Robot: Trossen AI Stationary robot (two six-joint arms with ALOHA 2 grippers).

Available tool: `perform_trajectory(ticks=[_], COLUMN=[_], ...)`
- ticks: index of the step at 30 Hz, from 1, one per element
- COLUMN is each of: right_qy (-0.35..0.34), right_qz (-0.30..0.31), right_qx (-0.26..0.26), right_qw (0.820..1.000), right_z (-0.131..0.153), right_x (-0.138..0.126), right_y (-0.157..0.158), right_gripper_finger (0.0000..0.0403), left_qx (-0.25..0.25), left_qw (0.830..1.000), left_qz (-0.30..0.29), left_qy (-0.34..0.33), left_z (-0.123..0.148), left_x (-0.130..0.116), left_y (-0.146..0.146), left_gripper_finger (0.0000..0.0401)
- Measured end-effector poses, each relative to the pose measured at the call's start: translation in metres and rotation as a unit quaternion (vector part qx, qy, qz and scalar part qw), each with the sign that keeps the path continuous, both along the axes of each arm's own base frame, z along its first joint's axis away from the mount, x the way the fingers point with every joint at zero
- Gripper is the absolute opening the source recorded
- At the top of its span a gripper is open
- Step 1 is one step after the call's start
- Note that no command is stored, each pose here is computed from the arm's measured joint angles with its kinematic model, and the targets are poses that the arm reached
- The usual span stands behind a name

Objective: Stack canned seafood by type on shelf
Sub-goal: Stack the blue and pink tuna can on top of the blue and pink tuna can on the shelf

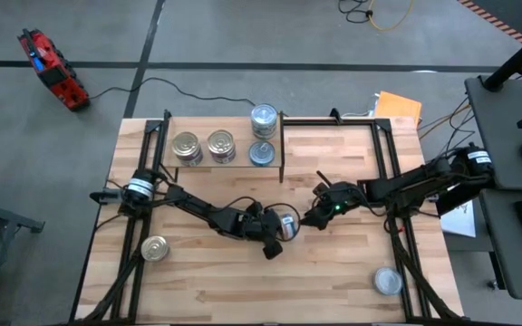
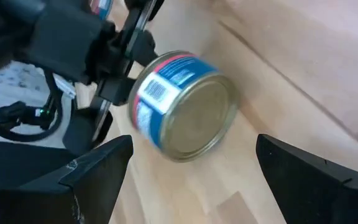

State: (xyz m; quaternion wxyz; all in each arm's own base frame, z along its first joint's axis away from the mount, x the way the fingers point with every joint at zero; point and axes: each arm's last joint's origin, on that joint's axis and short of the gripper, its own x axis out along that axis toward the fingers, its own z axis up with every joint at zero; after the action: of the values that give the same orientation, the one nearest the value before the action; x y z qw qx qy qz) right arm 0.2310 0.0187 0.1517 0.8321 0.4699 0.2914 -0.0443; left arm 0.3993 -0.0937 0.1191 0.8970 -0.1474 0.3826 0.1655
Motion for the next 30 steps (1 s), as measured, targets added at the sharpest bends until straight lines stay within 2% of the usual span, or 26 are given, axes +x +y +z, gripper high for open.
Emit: perform_trajectory(ticks=[4, 10, 18, 22, 30], right_qy=[0.011, 0.075, 0.128, 0.15, 0.204], right_qz=[0.003, 0.006, -0.01, -0.016, -0.035], right_qx=[-0.012, -0.084, -0.076, -0.084, -0.119], right_qw=[1.0, 0.994, 0.989, 0.985, 0.971], right_z=[0.007, 0.027, 0.043, 0.048, 0.058], right_x=[0.005, 0.017, 0.042, 0.053, 0.074], right_y=[0.007, 0.018, 0.022, 0.028, 0.037], right_gripper_finger=[0.0342, 0.0342, 0.0343, 0.0343, 0.0343], left_qx=[0.007, 0.01, 0.003, 0.003, 0.012], left_qw=[1.0, 1.0, 0.999, 0.999, 0.998], left_qz=[-0.01, -0.018, -0.031, -0.04, -0.053], left_qy=[-0.015, -0.02, -0.025, -0.027, 0.011], left_z=[0.014, 0.025, 0.033, 0.039, 0.045], left_x=[0.0, -0.002, -0.005, -0.009, -0.021], left_y=[0.0, 0.001, -0.004, -0.01, -0.018], left_gripper_finger=[0.0, 0.0, 0.0, 0.0, 0.0])
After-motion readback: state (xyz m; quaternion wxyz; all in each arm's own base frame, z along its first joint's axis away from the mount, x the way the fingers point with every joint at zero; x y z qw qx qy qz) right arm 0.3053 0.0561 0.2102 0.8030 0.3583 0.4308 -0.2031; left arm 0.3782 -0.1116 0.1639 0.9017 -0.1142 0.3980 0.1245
